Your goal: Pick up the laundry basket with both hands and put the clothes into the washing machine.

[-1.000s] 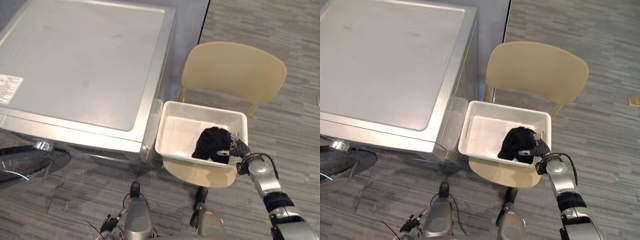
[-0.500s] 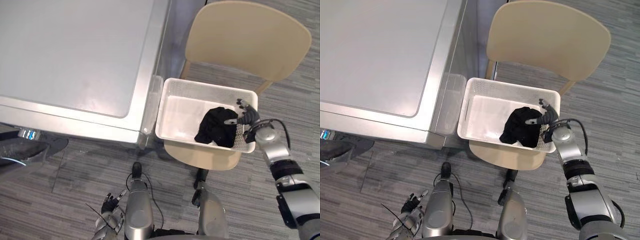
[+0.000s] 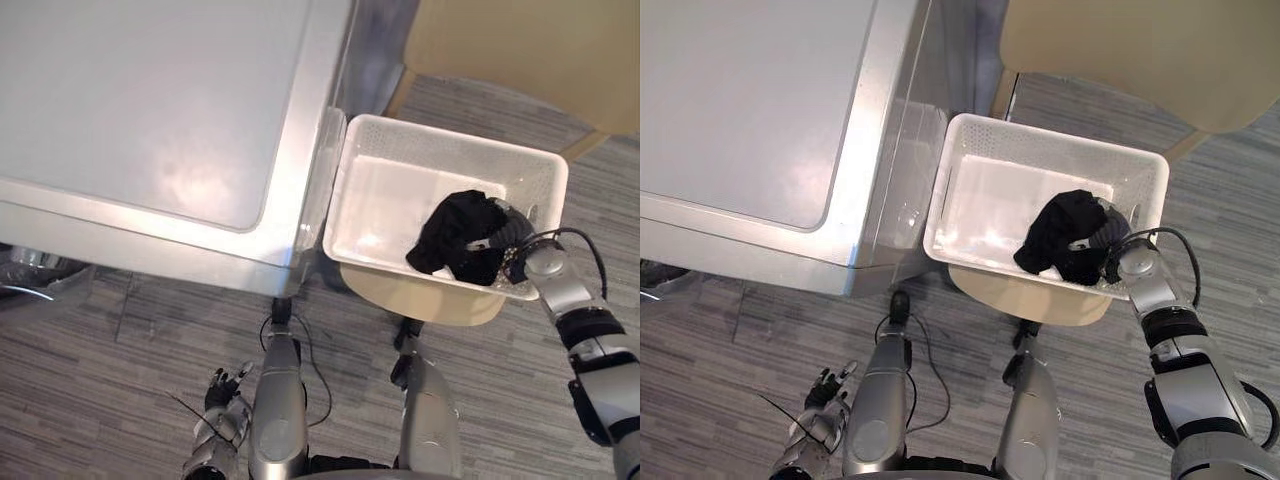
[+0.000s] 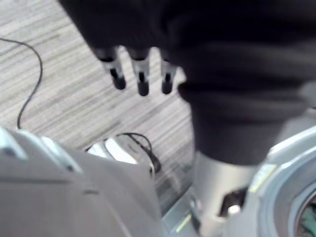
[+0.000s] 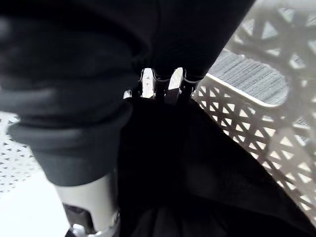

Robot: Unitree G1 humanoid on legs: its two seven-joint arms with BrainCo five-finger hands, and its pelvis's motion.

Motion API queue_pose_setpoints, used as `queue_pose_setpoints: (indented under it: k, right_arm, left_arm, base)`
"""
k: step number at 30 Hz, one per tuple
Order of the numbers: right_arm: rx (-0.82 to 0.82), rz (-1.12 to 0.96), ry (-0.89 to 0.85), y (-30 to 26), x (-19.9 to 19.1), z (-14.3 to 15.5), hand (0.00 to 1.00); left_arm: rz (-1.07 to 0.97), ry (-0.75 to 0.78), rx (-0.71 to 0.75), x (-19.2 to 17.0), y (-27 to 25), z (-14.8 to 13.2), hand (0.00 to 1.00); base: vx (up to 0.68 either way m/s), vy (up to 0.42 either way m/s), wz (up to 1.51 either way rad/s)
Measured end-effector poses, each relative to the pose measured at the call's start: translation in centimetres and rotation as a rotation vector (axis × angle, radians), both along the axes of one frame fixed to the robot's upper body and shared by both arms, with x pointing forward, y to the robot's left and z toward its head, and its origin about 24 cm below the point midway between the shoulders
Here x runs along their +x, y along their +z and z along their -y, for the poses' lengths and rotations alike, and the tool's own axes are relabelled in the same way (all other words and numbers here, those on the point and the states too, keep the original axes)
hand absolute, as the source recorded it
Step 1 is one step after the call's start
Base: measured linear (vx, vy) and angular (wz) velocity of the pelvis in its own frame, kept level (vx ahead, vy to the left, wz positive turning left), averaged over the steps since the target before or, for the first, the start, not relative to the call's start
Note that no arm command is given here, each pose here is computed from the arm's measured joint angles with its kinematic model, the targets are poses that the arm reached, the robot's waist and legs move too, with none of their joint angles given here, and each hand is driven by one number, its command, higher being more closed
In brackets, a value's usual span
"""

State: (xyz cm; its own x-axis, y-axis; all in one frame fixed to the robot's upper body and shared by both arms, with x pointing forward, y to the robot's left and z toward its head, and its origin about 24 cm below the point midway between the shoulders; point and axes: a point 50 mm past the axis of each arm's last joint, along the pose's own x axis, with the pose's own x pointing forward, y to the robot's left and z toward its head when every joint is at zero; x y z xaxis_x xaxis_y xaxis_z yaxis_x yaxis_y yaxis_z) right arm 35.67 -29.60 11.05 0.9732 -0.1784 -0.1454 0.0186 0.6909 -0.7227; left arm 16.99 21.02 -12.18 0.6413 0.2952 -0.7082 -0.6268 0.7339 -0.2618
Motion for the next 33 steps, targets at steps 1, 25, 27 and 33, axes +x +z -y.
queue_pose_setpoints:
  k: [1,25,27,33]
  right_arm:
    - [-0.004,0.001,-0.002,0.0,0.0,0.2,0.00]
    - [-0.338,0.209,-0.236,7.9,0.2,4.7,1.00]
    - [-0.339,0.203,-0.281,7.9,-0.1,5.3,1.00]
    - [-0.278,0.138,-0.290,5.3,0.3,4.5,1.00]
  left_arm:
    - [0.006,-0.008,-0.002,0.3,0.1,0.2,0.00]
    - [0.305,0.111,-0.090,6.4,5.0,2.6,0.00]
    - [0.303,0.126,-0.103,6.7,5.1,2.9,0.00]
    - [0.281,0.179,-0.117,6.4,4.8,2.8,0.00]
  base:
    - [0.00,0.030,0.10]
    - [0.00,0.033,0.09]
    - [0.04,0.013,0.17]
    - [0.04,-0.002,0.10]
